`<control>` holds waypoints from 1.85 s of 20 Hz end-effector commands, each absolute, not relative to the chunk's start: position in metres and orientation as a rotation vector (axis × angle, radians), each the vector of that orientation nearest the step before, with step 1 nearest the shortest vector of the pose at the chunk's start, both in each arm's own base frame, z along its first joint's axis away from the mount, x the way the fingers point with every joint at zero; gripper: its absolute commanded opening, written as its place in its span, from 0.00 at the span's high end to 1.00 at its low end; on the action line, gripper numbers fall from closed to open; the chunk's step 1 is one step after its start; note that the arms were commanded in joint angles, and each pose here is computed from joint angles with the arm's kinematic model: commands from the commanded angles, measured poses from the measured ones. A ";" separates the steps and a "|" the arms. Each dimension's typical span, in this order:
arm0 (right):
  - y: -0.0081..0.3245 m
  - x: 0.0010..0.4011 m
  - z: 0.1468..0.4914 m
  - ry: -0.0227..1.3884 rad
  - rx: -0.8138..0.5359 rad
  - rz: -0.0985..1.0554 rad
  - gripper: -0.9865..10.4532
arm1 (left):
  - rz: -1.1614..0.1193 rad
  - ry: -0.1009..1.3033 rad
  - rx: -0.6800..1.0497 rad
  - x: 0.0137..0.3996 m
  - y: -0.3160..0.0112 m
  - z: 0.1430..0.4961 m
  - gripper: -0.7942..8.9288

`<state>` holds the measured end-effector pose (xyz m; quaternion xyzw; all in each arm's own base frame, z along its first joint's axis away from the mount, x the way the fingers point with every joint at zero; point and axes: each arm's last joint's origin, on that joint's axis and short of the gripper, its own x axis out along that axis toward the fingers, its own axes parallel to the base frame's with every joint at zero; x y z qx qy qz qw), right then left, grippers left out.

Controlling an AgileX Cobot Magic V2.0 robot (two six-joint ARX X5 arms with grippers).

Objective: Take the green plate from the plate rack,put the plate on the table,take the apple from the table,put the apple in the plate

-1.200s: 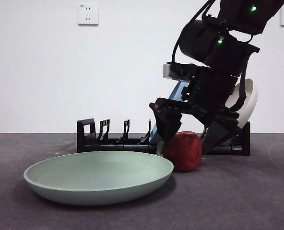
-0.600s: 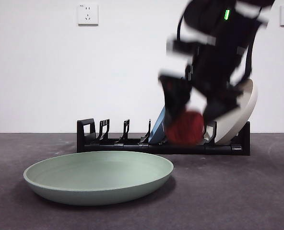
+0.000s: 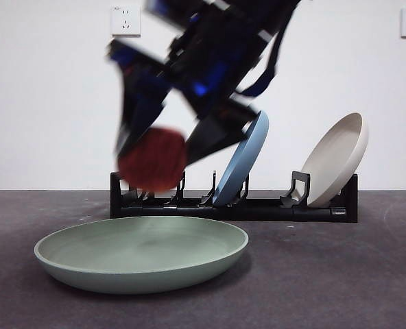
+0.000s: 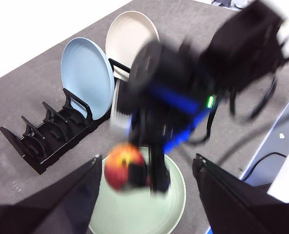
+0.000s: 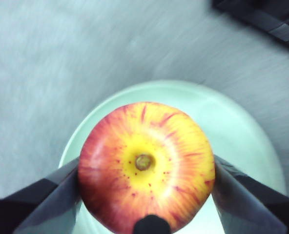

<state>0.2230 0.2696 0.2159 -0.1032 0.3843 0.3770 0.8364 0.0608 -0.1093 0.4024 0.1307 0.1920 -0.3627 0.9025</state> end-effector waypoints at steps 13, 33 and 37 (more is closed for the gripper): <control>0.282 0.222 0.168 0.934 -0.325 0.736 0.43 | -0.747 0.408 0.246 0.061 -0.109 0.401 0.60; 0.128 0.101 0.341 0.837 -0.209 0.733 0.31 | -0.733 0.491 0.325 0.058 -0.104 0.392 0.60; 0.102 0.079 0.349 0.851 -0.156 0.763 0.34 | -0.728 0.529 0.353 0.057 -0.102 0.389 0.60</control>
